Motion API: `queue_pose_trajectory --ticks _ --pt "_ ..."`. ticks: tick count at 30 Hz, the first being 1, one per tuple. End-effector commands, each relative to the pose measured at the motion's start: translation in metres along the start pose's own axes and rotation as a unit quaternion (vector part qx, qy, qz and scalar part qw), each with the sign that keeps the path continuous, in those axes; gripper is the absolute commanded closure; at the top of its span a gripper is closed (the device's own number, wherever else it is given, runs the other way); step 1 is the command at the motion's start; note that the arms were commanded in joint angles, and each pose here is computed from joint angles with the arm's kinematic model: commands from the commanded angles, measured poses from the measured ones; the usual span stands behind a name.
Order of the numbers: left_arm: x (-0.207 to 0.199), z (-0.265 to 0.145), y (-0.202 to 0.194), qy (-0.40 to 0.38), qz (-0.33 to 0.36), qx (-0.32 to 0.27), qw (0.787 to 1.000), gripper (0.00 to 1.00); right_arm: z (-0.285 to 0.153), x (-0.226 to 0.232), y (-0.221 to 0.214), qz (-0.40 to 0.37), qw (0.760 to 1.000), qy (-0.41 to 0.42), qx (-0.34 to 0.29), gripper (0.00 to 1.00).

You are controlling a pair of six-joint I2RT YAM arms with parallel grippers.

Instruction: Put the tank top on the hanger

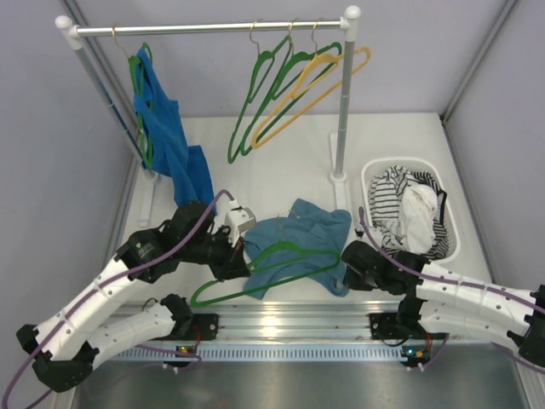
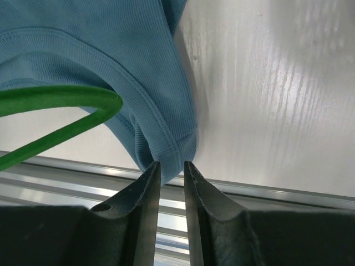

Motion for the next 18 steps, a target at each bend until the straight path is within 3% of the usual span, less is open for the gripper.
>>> queue_pose_trajectory --ticks 1,10,18 --pt "-0.007 -0.003 0.007 -0.012 0.002 -0.007 1.000 1.00 -0.004 0.017 -0.001 0.002 0.999 0.039 -0.001 0.76" --pt "-0.010 -0.010 0.003 -0.011 -0.008 0.004 1.000 1.00 0.007 0.017 -0.003 -0.009 1.000 0.000 0.004 0.74" --pt "-0.021 -0.012 -0.004 -0.047 -0.017 0.020 0.999 1.00 0.003 0.014 0.008 -0.006 1.000 -0.024 -0.019 0.92"
Point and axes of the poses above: each gripper's point midway between its finger pads, its own z axis out along the fingers, its own x axis along the line the jaws close on, y = z × x, the point moved 3 cm from there along -z, back along the fingers, and after that the axes turned 4 degrees about -z, right-handed, at the moved point
